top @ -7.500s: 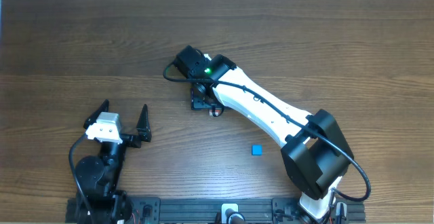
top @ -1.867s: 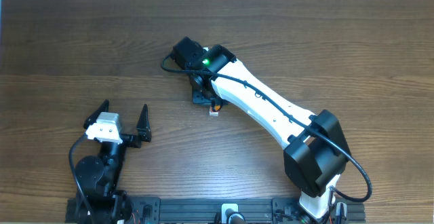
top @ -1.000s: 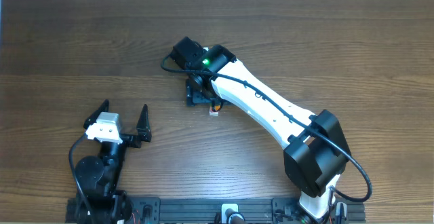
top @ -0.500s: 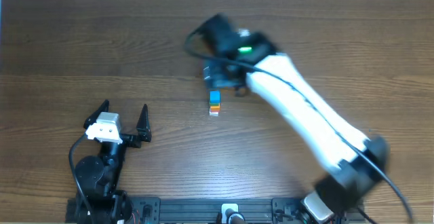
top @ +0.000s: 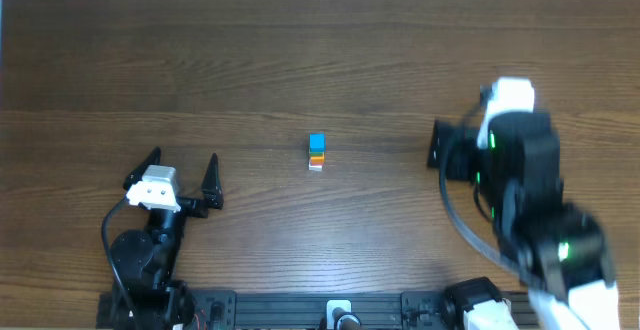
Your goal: Stack Cubes
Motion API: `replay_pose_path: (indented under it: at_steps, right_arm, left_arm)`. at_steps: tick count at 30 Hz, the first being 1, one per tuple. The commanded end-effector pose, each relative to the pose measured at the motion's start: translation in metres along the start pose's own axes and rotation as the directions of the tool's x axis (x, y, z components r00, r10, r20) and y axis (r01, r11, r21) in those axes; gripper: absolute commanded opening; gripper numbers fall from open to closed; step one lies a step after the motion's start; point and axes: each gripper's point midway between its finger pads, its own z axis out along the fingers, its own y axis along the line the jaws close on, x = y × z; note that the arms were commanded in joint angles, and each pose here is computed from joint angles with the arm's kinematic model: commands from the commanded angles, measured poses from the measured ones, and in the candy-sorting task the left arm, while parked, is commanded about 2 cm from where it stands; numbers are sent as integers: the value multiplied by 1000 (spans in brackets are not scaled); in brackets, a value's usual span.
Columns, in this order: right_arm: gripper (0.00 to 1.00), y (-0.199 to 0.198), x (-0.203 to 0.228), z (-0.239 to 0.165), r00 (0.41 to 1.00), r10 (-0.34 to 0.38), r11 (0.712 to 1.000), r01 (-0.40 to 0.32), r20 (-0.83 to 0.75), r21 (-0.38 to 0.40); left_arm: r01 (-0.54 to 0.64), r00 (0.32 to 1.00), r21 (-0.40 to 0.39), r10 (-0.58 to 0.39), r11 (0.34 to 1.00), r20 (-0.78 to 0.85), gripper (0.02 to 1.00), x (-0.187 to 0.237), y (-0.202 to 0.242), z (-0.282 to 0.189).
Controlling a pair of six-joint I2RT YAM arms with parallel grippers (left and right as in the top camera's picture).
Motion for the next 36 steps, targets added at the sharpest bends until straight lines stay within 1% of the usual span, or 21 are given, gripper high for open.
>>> replay_pose_path:
  at_steps: [1,5,8,10,12,14,16,19,22,25,27,31,36]
  right_arm:
    - [991,-15,28,3,993,-17,1000,16,113,9]
    - [991,-26,32,5,955,57,998,-59,292,-3]
    - [993,-31,35,9,911,88,996,-84,402,-27]
    - [991,-31,37,11,884,95,995,-85,459,-42]
    - [989,-28,41,14,861,89,996,-66,500,-63]
    - [993,-21,46,18,852,65,996,-22,519,-89]
    - [991,-14,52,23,850,25,994,35,526,-105]
    - [993,-9,63,33,849,-39,990,106,526,-98]
    - [993,-10,71,42,845,-89,986,148,528,-70]
    - [993,-12,68,43,820,-83,988,141,566,-59]
    - [993,-19,71,45,819,-80,992,123,568,-38]
    - [991,-36,77,52,821,-44,998,56,569,-5]
    - [991,-39,85,64,824,-43,999,49,565,5]
  left_arm:
    - [-11,1000,9,11,1000,1,1000,1,-1,0]
    - [-11,1000,9,11,1000,1,1000,1,-1,0]
    - [-11,1000,9,11,1000,1,998,1,-1,0]
    - [-11,1000,9,11,1000,1,1000,1,-1,0]
    - [-11,1000,9,11,1000,1,1000,1,-1,0]
    - [-11,1000,9,11,1000,1,1000,1,-1,0]
    - [-11,1000,9,11,1000,1,1000,1,-1,0]
    - [-11,1000,8,11,1000,1,993,1,-1,0]
    - [-11,1000,9,11,1000,1,1000,1,-1,0]
    - [-11,1000,9,11,1000,1,1000,1,-1,0]
    - [-11,1000,9,11,1000,1,1000,1,-1,0]
    - [-11,1000,9,11,1000,1,1000,1,-1,0]
    - [-11,1000,9,11,1000,1,1000,1,-1,0]
